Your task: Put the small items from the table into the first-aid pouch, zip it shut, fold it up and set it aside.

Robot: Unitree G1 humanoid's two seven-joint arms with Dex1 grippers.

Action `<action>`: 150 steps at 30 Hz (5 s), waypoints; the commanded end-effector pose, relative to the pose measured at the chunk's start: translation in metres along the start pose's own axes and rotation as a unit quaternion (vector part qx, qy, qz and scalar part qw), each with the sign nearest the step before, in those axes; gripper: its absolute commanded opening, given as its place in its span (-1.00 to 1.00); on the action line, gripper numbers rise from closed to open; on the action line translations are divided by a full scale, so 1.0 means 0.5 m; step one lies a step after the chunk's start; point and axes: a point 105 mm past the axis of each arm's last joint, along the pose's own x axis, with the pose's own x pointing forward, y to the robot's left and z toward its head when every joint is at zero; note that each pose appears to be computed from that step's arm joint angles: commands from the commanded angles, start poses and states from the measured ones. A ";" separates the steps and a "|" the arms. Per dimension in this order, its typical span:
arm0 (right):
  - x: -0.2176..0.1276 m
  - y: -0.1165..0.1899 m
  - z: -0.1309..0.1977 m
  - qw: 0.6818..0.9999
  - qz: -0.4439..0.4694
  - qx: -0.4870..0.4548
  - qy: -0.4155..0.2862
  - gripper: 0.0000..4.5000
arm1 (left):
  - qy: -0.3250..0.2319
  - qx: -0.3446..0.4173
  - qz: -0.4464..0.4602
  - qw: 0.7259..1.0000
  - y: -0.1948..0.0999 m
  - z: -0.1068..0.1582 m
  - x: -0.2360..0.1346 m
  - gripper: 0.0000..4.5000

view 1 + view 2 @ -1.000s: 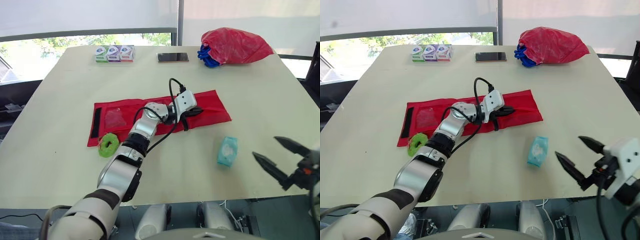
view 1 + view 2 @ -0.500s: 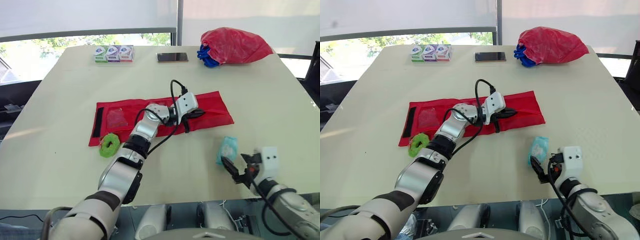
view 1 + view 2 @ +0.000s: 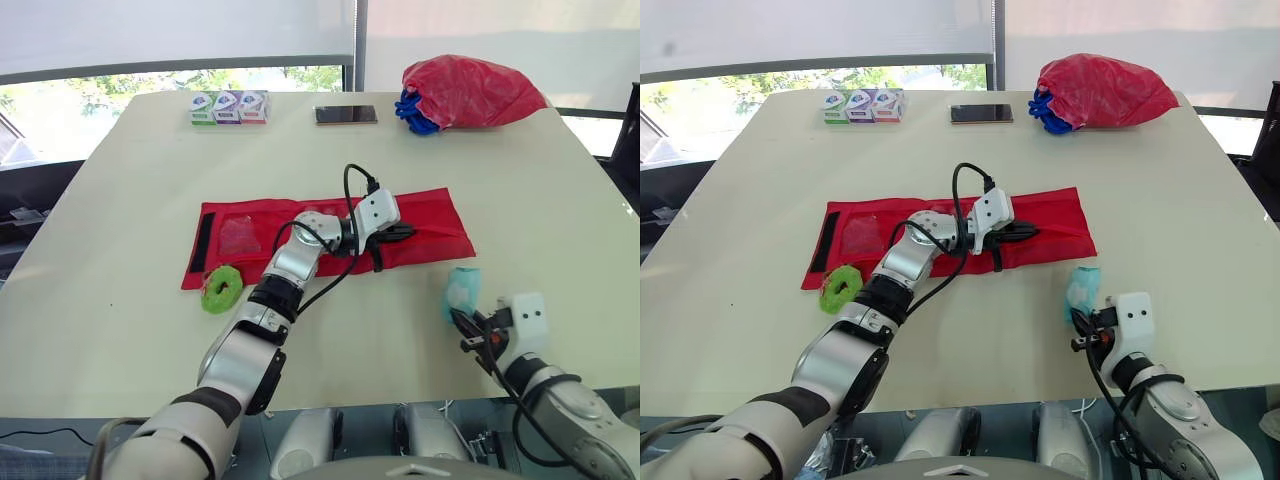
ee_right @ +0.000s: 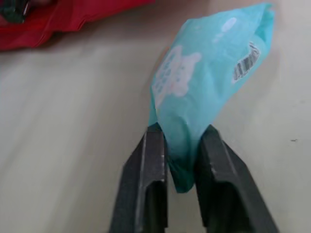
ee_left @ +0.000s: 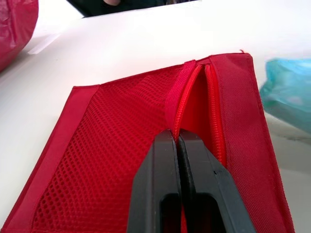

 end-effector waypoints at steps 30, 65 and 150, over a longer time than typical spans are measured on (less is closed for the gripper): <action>0.057 0.072 0.079 0.985 0.124 0.118 0.010 -0.94 | -0.071 0.006 -0.134 0.988 -0.126 0.062 0.038 -1.00; 0.019 0.007 0.095 0.993 0.083 -0.074 -0.048 0.60 | -0.054 0.002 -0.052 0.997 -0.080 0.058 0.113 -1.00; -0.078 -0.318 0.140 0.980 -0.170 -0.102 -0.006 -0.96 | -0.011 -0.049 -0.125 0.991 -0.077 0.154 -0.419 1.00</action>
